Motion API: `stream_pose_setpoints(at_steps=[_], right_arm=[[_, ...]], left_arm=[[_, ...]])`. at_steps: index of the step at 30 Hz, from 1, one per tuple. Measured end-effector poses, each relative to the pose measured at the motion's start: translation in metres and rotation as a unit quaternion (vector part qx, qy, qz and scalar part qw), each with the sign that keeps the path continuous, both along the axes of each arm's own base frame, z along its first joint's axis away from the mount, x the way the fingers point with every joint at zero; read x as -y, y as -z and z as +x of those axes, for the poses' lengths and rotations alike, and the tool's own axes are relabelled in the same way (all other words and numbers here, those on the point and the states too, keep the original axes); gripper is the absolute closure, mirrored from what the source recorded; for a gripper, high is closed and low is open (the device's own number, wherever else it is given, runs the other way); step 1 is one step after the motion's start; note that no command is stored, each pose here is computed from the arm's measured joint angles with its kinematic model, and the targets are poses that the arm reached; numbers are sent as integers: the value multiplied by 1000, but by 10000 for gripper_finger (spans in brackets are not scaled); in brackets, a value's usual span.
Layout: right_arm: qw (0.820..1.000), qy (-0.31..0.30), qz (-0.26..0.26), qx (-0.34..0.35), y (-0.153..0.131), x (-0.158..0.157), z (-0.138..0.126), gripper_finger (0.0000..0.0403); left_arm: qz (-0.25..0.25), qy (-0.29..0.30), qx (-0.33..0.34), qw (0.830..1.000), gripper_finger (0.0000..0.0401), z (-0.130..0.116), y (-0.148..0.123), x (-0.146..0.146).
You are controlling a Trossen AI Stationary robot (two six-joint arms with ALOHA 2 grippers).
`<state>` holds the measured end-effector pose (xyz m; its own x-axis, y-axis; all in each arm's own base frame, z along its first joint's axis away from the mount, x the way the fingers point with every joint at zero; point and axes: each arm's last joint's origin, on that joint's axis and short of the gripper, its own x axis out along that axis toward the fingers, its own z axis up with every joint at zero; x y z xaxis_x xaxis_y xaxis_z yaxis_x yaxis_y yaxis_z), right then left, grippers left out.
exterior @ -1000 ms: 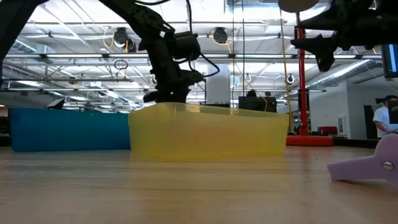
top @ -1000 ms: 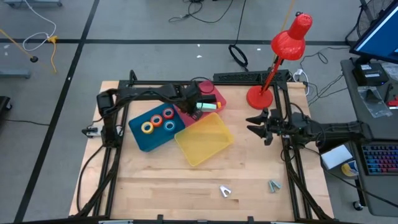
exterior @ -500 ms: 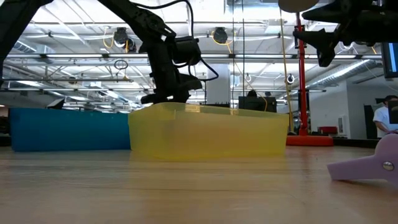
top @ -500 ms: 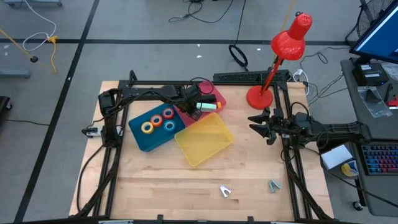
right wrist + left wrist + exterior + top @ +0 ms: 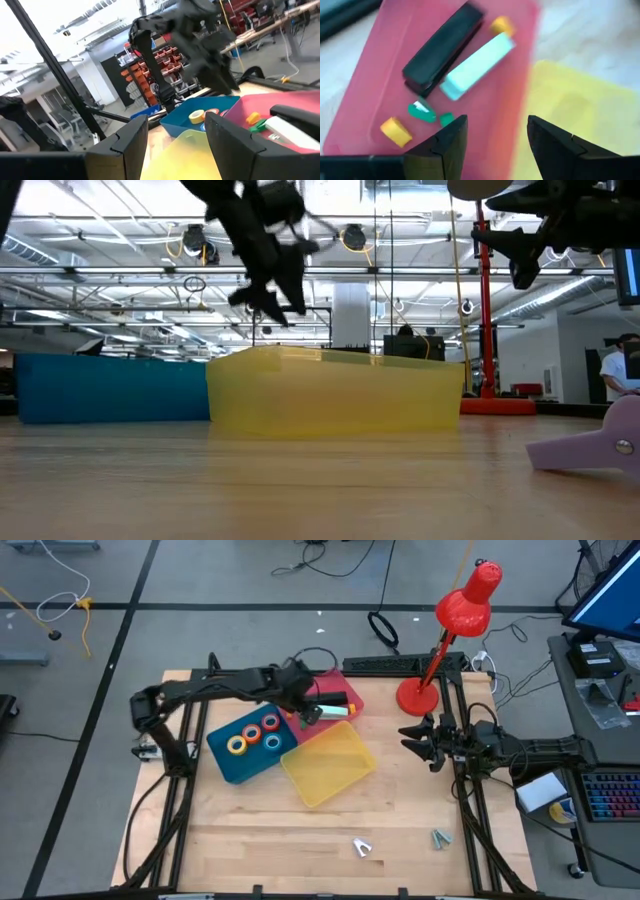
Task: Pick and place Stapler, Stapler remover, tape
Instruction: Put the purple staple remover into the yellow bin
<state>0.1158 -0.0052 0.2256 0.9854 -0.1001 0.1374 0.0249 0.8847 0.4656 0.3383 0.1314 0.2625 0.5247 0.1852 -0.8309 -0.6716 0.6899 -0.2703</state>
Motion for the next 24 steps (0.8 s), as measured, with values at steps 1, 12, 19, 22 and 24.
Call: stream_pose_setpoints(at_steps=[1,12,19,22,24], right_arm=[[1000,-1,10,1,0,0,0,213],[1000,-2,27,3,0,0,0,212],[1000,-2,29,3,0,0,0,214],[1000,-2,29,3,0,0,0,212],[1000,-2,29,2,0,0,0,211]], left_arm=[[5,6,13,1000,194,-2,-9,6],[72,211,118,968,194,1,-60,132],[212,306,151,916,194,19,-47,220],[247,319,170,899,194,28,-38,243],[251,322,186,894,194,36,-30,252]])
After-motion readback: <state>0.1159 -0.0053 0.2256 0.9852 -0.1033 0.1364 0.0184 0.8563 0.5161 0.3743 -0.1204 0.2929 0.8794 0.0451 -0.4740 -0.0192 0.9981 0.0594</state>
